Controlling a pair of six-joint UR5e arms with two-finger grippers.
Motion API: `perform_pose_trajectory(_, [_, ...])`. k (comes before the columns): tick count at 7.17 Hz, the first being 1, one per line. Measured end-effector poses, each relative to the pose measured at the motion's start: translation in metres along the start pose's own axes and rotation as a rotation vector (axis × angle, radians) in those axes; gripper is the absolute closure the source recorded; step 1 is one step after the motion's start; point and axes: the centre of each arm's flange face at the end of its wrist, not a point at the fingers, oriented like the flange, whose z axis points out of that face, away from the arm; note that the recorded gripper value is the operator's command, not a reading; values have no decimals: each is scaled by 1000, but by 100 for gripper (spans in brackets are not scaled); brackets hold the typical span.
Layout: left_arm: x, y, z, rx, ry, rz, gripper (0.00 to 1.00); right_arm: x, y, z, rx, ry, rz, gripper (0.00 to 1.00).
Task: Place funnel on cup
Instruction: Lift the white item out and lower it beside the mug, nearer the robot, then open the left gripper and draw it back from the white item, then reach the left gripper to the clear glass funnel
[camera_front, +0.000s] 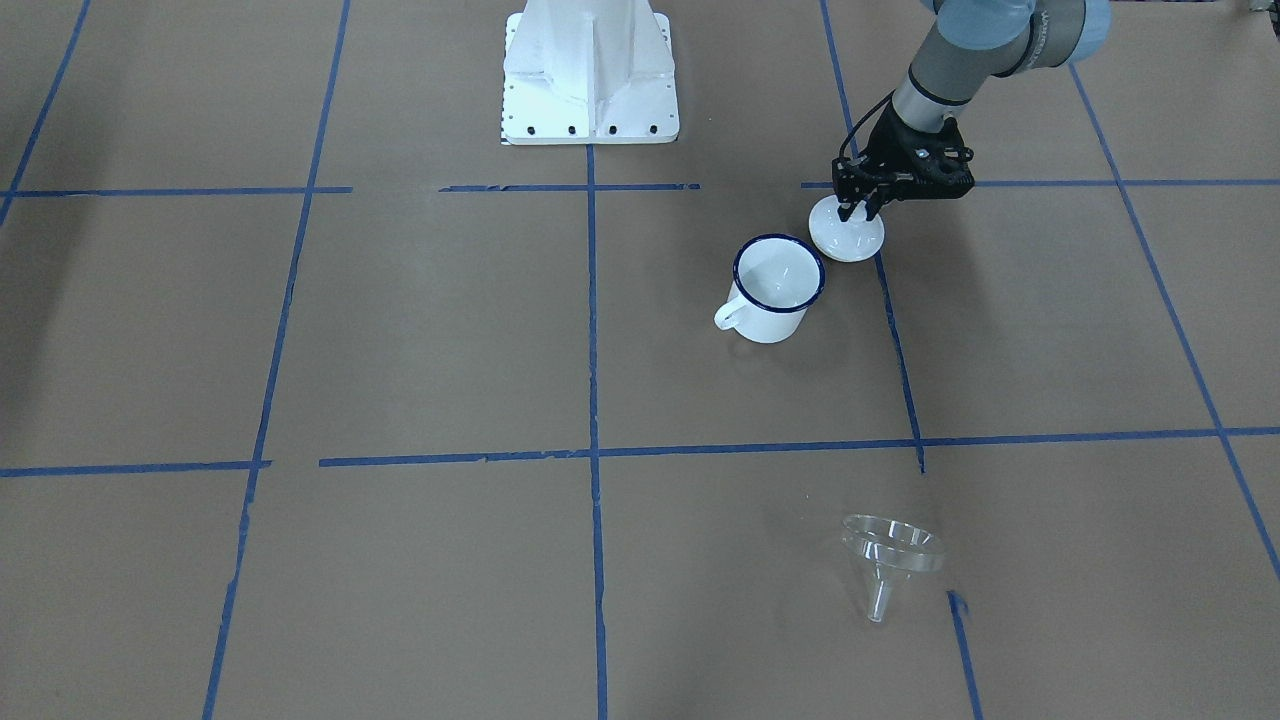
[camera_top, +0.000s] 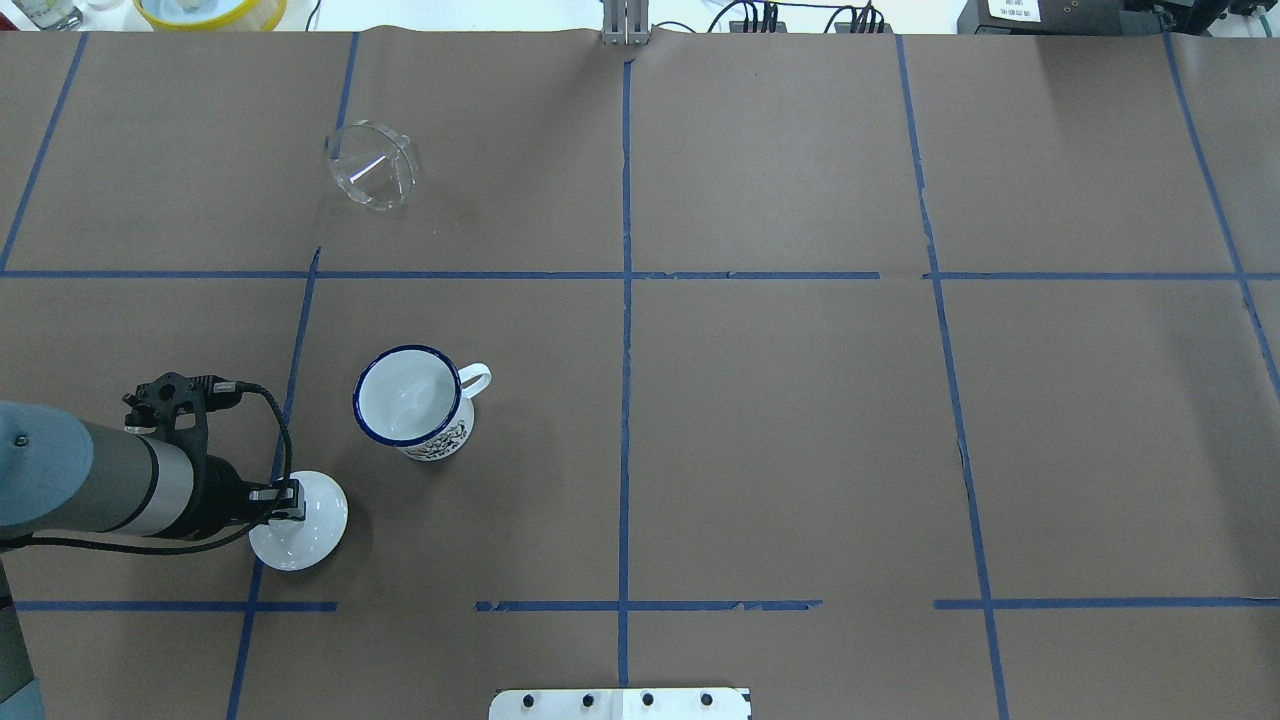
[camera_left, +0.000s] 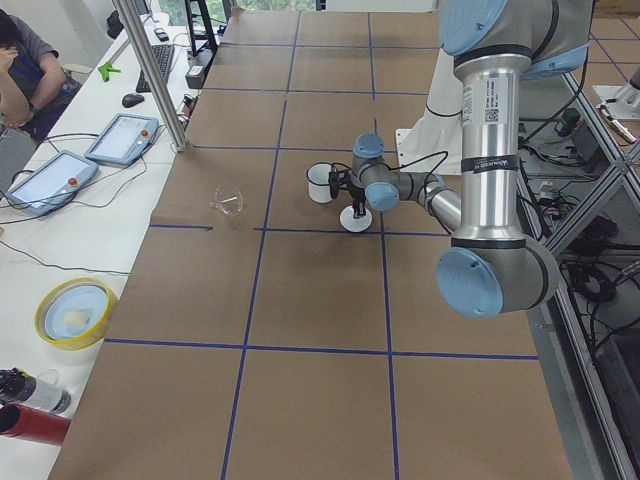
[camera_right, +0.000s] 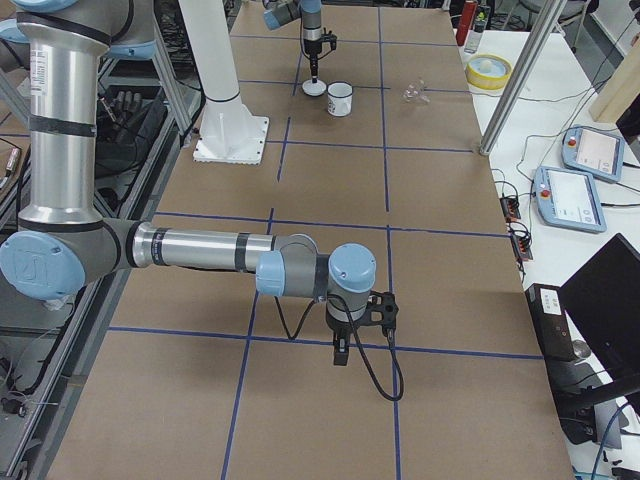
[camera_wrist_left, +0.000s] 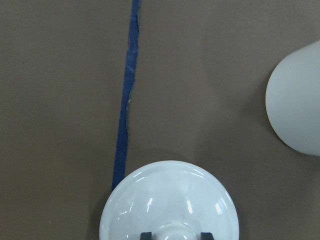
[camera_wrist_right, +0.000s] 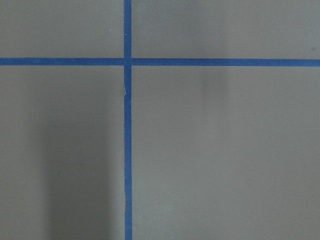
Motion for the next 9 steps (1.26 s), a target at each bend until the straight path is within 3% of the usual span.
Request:
perform_pose_trajectory(3, [0, -5, -5, 11, 5, -7, 0, 0, 0, 0, 0, 0, 0, 0])
perform_pose_trajectory(5, [-4, -43, -38, 97, 40, -58, 0, 0, 0, 0, 0, 0, 0, 0])
perform_pose_trajectory(6, [-5, -74, -69, 172, 79, -128, 0, 0, 0, 0, 0, 0, 0, 0])
perform_pose_trajectory(9, [50, -148, -120, 353, 271, -530, 0, 0, 0, 0, 0, 0, 0, 0])
